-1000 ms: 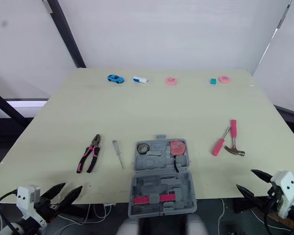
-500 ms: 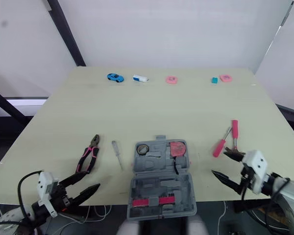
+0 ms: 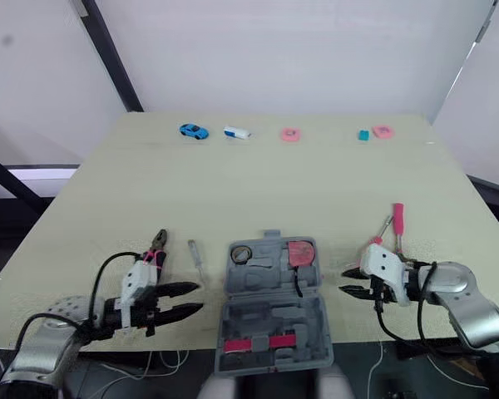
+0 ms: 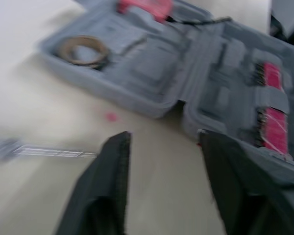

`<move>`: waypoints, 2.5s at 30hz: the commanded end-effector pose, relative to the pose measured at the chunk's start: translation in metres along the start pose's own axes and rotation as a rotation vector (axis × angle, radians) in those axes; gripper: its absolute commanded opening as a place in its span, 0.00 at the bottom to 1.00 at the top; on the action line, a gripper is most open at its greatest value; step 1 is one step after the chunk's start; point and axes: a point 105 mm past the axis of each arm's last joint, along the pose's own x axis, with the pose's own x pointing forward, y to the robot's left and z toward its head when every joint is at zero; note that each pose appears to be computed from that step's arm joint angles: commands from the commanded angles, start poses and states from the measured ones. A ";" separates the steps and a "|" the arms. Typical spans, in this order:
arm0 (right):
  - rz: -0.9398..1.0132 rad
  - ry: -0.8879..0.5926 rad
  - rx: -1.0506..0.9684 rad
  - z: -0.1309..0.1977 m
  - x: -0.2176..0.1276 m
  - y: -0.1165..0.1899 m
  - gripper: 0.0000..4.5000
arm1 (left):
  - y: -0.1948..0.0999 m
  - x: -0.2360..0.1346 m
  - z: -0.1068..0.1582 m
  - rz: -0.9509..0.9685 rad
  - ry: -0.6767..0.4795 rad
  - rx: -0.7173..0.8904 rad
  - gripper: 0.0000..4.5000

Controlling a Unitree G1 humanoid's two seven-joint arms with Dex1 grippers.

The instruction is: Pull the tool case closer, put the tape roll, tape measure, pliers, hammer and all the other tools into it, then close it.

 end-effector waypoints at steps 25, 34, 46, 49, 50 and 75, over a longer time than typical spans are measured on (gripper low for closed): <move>-0.108 -0.575 0.154 0.067 -0.056 -0.007 0.60 | 0.014 -0.107 0.008 0.470 -0.354 -0.264 0.27; -0.024 -0.628 0.083 0.096 -0.058 0.008 1.00 | 0.024 -0.127 0.016 0.711 -0.301 -0.333 0.98; 0.050 -0.636 -0.041 0.124 -0.056 0.013 1.00 | 0.074 -0.093 0.032 0.970 0.015 -0.581 0.98; 0.045 -0.644 -0.051 0.128 -0.057 0.012 1.00 | 0.081 -0.083 0.030 0.995 0.089 -0.592 0.98; 0.044 -0.644 -0.055 0.129 -0.057 0.012 1.00 | 0.084 -0.080 0.030 1.009 0.108 -0.596 0.98; 0.015 -0.593 -0.067 0.121 -0.055 0.011 1.00 | 0.101 -0.045 -0.013 1.062 0.297 -0.750 0.80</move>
